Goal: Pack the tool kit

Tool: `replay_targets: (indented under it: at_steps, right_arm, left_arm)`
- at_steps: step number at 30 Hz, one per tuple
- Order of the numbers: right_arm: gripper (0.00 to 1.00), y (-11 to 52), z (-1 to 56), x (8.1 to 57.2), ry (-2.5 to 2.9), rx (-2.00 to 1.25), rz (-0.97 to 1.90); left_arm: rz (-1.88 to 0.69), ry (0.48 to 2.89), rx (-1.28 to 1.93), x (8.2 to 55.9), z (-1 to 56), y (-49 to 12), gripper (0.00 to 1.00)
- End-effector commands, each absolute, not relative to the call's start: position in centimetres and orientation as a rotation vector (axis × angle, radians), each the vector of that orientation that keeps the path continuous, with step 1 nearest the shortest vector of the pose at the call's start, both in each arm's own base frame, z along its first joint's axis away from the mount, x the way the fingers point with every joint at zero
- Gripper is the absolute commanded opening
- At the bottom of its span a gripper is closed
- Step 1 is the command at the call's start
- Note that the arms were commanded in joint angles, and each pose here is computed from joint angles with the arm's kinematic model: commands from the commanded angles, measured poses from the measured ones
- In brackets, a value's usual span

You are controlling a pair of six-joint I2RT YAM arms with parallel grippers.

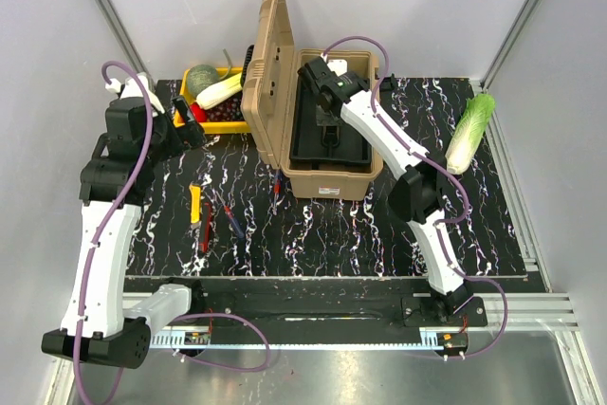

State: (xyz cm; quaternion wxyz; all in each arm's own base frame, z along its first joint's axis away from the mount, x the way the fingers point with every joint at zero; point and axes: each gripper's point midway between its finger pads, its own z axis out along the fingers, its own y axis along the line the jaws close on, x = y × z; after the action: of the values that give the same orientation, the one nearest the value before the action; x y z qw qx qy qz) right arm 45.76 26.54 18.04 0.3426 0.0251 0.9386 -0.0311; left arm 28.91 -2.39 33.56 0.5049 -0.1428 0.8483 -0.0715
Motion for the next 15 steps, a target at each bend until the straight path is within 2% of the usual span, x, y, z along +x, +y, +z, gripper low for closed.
replay_targets:
  at_steps: [1,15]
  right_arm:
    - [0.00,26.7,18.4,46.3,2.415,0.058,-0.089]
    - [0.00,25.9,15.5,45.9,2.476,-0.018,-0.195]
  left_arm:
    - [-0.195,1.982,-0.332,29.0,35.1,-2.5,0.99]
    - [-0.179,1.982,-0.338,28.6,34.8,-2.2,0.99]
